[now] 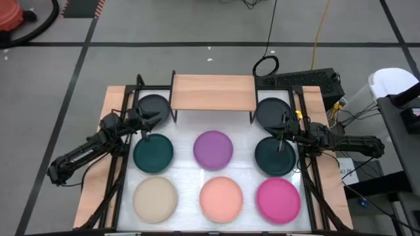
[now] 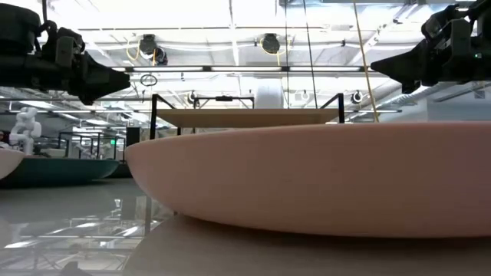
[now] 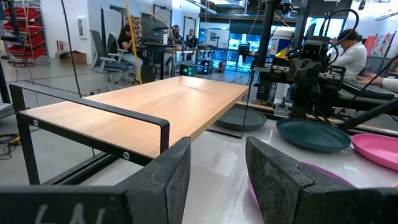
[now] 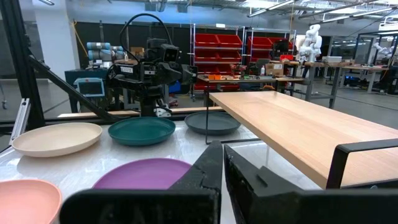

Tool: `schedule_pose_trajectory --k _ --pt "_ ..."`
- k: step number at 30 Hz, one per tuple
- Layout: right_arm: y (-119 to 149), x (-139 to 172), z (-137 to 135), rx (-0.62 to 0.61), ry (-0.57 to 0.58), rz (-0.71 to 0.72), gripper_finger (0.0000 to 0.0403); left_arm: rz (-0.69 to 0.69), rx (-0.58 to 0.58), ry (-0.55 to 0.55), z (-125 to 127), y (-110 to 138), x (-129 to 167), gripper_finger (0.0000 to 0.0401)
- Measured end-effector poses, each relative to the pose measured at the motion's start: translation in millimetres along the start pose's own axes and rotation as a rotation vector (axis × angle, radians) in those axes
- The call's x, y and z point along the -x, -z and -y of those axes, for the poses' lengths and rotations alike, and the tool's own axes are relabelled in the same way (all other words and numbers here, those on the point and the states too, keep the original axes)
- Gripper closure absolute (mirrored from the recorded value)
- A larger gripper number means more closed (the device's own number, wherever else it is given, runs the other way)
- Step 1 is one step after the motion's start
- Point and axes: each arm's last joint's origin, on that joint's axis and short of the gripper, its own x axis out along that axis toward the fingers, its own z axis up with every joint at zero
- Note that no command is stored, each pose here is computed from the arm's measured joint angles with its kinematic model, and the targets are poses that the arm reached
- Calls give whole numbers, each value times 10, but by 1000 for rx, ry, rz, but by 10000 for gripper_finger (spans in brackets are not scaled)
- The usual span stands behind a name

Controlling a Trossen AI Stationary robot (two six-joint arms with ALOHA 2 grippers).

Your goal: Place and stack plates onto a shelf

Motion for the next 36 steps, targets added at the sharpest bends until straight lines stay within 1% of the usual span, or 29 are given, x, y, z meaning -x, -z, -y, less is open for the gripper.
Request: schedule_pose_trajectory --k 26,33,36 --pt "-4 0 0 0 0 3 401 0 0 0 0 0 0 242" --pt "-192 19 7 15 9 198 401 0 0 0 0 0 0 242" --pt "-316 53 17 -3 22 330 401 0 0 0 0 0 0 242"
